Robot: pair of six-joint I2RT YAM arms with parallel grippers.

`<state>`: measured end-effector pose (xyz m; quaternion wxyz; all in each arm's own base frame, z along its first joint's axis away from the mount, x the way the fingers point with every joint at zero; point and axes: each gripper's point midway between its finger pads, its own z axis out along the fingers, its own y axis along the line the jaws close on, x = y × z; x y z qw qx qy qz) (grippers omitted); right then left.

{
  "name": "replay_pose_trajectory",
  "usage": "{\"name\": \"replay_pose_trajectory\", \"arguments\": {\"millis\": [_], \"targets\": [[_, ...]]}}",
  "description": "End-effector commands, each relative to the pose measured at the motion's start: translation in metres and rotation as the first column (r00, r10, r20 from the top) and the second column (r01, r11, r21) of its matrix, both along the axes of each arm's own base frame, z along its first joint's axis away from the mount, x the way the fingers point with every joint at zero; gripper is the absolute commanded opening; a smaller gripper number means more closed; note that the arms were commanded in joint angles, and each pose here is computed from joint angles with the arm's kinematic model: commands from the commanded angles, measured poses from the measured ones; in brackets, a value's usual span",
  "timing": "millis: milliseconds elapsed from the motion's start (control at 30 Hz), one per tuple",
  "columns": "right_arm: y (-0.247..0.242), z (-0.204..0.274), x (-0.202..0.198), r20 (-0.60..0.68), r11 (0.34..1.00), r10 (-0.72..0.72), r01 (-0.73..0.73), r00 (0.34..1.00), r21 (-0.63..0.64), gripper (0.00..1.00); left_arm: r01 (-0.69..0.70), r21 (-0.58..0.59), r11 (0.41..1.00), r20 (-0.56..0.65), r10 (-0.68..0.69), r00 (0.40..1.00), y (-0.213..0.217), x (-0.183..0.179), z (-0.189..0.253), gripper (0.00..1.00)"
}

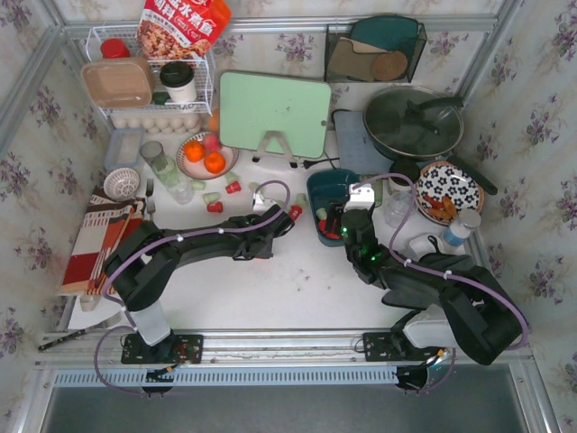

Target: Mix the coffee capsules in the storage basket

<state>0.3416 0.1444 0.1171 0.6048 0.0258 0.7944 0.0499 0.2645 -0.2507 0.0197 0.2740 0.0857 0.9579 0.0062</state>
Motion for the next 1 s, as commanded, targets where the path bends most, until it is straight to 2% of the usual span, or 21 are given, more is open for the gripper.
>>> {"name": "replay_pose_trajectory", "arguments": {"millis": [0, 133, 233, 433, 633, 733, 867, 933, 967], "targets": [[0.001, 0.010, 0.003, 0.036, 0.999, -0.011, 0.010, 0.999, 0.032, 0.71, 0.017, 0.015, 1.000, 0.019, -0.018, 1.000, 0.002, 0.003, 0.004, 0.18], [-0.001, 0.012, 0.001, 0.045, 0.999, -0.019, 0.017, 0.999, 0.040, 0.71, 0.069, -0.039, 0.997, 0.049, -0.067, 0.997, -0.010, 0.006, 0.015, 0.10], [-0.006, 0.018, -0.002, 0.074, 0.997, -0.036, 0.031, 0.997, 0.064, 0.71, 0.146, -0.141, 0.979, 0.112, -0.130, 0.985, -0.032, 0.013, 0.034, 0.09], [-0.023, 0.035, -0.013, 0.161, 0.988, -0.093, 0.071, 0.983, 0.134, 0.71, 0.369, -0.314, 0.875, 0.336, -0.262, 0.905, -0.091, 0.036, 0.102, 0.10], [-0.036, 0.049, -0.022, 0.218, 0.976, -0.141, 0.099, 0.966, 0.193, 0.70, 0.492, -0.343, 0.800, 0.468, -0.309, 0.828, -0.143, 0.067, 0.140, 0.12], [-0.038, 0.050, -0.024, 0.226, 0.974, -0.145, 0.099, 0.963, 0.202, 0.70, 0.522, -0.366, 0.770, 0.469, -0.332, 0.819, -0.169, 0.077, 0.142, 0.14], [-0.036, 0.048, -0.022, 0.218, 0.976, -0.138, 0.096, 0.966, 0.194, 0.70, 0.491, -0.394, 0.777, 0.427, -0.319, 0.846, -0.188, 0.092, 0.129, 0.20], [-0.034, 0.047, -0.021, 0.214, 0.977, -0.134, 0.093, 0.968, 0.191, 0.70, 0.474, -0.405, 0.782, 0.400, -0.314, 0.861, -0.193, 0.098, 0.121, 0.24], [-0.033, 0.046, -0.021, 0.211, 0.978, -0.129, 0.089, 0.969, 0.190, 0.70, 0.466, -0.413, 0.783, 0.390, -0.311, 0.867, -0.195, 0.100, 0.118, 0.32]]}}
